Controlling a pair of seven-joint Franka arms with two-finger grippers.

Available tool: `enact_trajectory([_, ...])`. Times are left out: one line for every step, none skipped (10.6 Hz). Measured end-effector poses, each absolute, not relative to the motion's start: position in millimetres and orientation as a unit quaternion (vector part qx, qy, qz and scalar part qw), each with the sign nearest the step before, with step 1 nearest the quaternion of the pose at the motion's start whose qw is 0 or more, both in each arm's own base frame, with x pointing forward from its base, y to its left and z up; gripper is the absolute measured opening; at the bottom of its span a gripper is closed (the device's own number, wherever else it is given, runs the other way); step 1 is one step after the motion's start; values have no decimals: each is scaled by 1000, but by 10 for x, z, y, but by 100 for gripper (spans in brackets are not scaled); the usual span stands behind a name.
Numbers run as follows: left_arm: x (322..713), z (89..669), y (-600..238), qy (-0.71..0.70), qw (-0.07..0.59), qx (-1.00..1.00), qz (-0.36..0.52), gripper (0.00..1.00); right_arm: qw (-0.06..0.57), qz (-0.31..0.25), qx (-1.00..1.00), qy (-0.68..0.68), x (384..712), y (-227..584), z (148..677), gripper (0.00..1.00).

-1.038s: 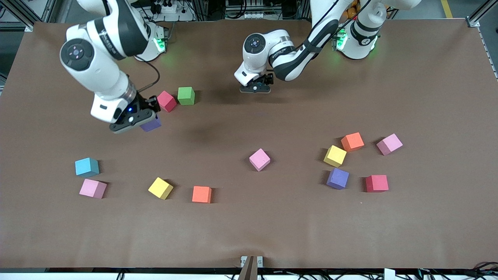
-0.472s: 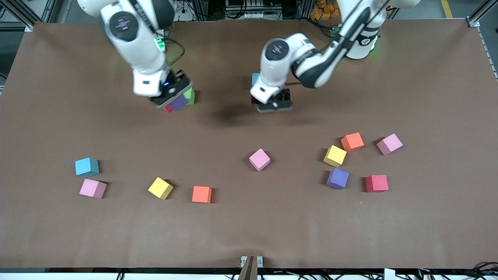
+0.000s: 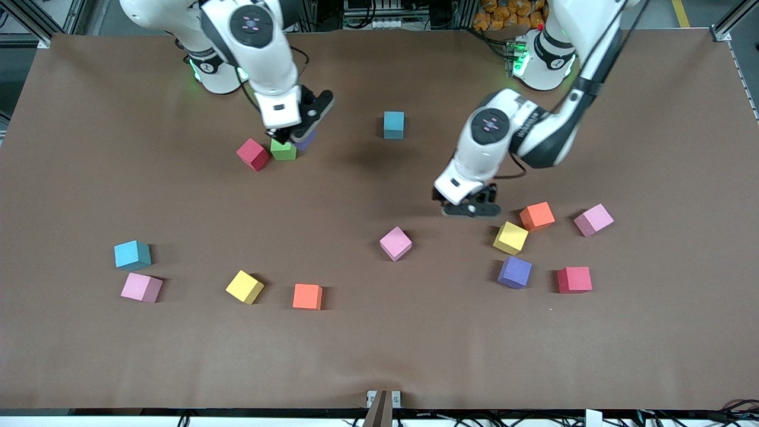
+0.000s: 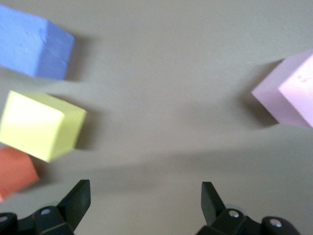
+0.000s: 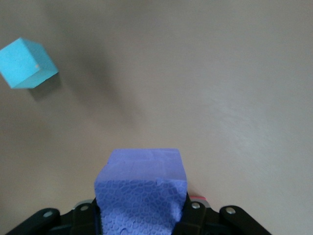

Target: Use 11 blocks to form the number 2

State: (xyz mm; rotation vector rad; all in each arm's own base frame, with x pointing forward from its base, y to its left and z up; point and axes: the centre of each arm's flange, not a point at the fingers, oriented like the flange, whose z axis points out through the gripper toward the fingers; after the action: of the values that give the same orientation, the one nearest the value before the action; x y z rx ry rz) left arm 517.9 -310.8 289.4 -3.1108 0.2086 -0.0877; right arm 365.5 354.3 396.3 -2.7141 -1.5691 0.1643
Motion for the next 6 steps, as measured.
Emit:
enact_trajectory([5288, 2901, -2951, 92, 15, -995, -30, 100, -3, 54, -849, -526, 3539, 3710, 3833, 54])
enact_trajectory([5366, 2883, -2811, 119, 19, -992, -28, 100, -4, 50, -830, -555, 3462, 3852, 3696, 54])
enact_trajectory([5427, 2853, -2690, 143, 21, -989, -25, 100, -6, 44, -813, -580, 3429, 3957, 3552, 54])
enact_trajectory([5477, 2813, -2584, 161, 22, -986, -21, 100, -8, 40, -799, -599, 3394, 4052, 3405, 54])
enact_trajectory([5510, 2764, -2511, 172, 23, -985, -17, 100, -11, 39, -789, -613, 3317, 4160, 3271, 54])
enact_trajectory([5523, 2706, -2471, 182, 24, -983, -12, 100, -13, 36, -780, -624, 3227, 4271, 3142, 54])
